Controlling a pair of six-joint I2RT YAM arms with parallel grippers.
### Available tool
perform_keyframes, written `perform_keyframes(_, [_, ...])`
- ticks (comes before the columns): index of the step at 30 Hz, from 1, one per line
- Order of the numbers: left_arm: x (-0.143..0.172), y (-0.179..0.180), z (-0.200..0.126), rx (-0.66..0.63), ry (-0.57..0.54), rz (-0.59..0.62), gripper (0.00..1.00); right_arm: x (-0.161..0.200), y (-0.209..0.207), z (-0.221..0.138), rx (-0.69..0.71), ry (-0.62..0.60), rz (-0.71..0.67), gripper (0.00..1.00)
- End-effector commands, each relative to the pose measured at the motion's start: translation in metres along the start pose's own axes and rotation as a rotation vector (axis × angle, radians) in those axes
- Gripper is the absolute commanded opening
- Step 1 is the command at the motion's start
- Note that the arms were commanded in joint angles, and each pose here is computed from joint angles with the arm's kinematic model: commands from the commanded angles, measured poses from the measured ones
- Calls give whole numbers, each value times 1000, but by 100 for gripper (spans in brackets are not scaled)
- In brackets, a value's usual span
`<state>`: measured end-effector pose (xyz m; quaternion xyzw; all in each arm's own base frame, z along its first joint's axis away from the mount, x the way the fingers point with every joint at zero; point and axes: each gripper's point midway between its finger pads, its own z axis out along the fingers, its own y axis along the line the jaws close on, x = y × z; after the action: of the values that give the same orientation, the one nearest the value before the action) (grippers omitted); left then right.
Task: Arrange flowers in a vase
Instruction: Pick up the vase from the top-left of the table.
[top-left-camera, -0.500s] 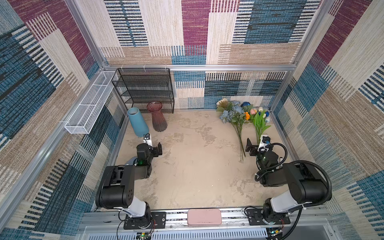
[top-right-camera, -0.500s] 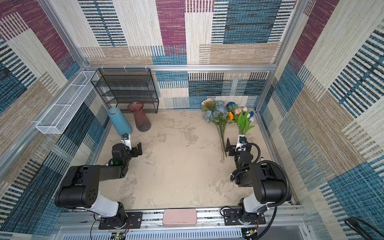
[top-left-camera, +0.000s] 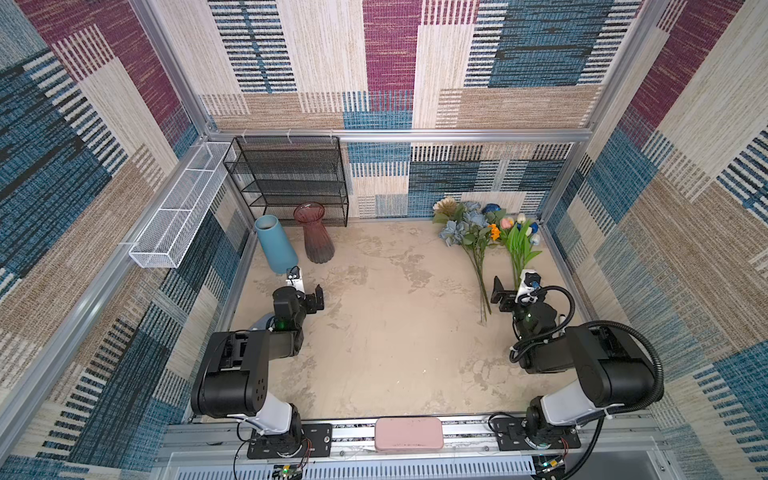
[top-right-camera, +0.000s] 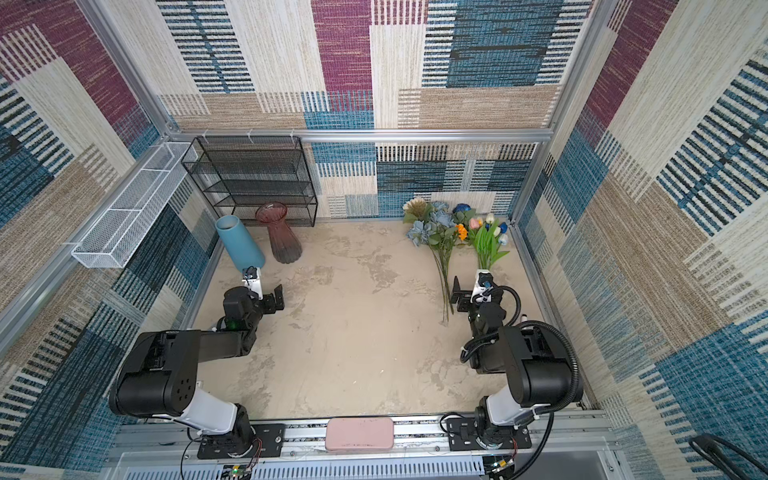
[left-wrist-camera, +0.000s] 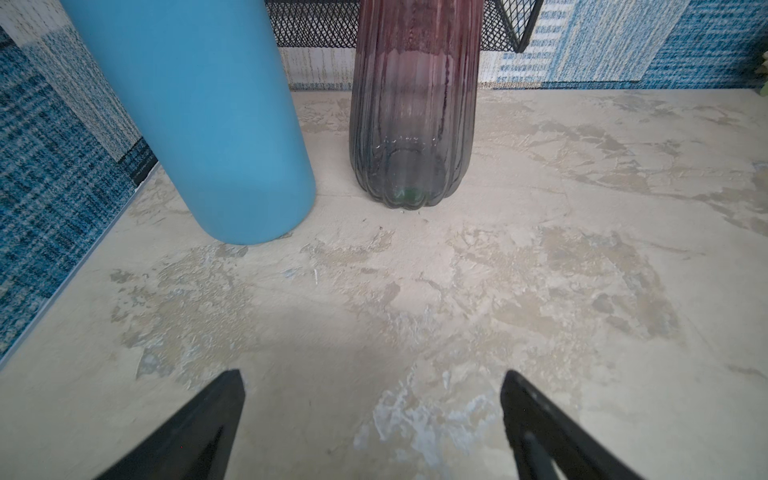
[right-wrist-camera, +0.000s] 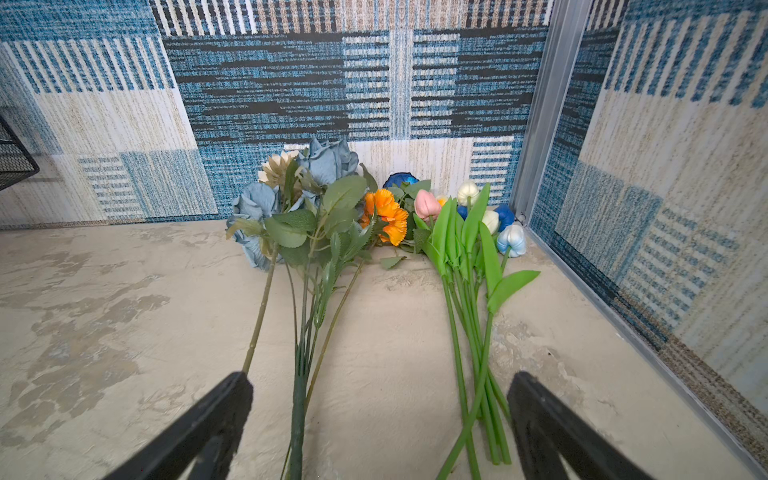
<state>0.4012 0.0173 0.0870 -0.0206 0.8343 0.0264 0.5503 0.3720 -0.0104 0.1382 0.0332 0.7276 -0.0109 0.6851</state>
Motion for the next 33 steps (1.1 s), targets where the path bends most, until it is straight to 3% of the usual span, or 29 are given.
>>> perform_keyframes(1, [-7, -2, 1, 13, -22, -2, 99, -7, 0, 1, 3, -24, 7, 100])
perform_keyframes(8, [-9, -4, -2, 20, -37, 5, 99, -12, 1, 2, -5, -33, 2, 100])
perform_keyframes(9, [-13, -9, -5, 34, -49, 23, 95, -15, 2, 7, -2, -2, -3, 100])
perform_keyframes(12, [-55, -22, -40, -48, -111, 118, 95, -50, -3, 22, 47, 71, 92, 100])
perform_keyframes(16, [-132, -52, -70, 87, -122, -10, 95, -108, 36, 8, -182, -9, 205, 100])
perform_keyframes(20, [-180, -64, -53, 110, 85, 37, 93, -141, 60, 1, -317, -38, 238, 100])
perform_keyframes(23, [-200, -73, -31, 126, 142, 57, 96, -153, 75, -4, -388, -60, 248, 100])
perform_keyframes(30, [-192, -62, 29, 21, 265, 37, 99, -146, 95, -20, -443, -38, 275, 100])
perform_keyframes(33, [-183, -65, 33, 27, 226, -8, 99, -140, 91, -28, -425, -32, 276, 100])
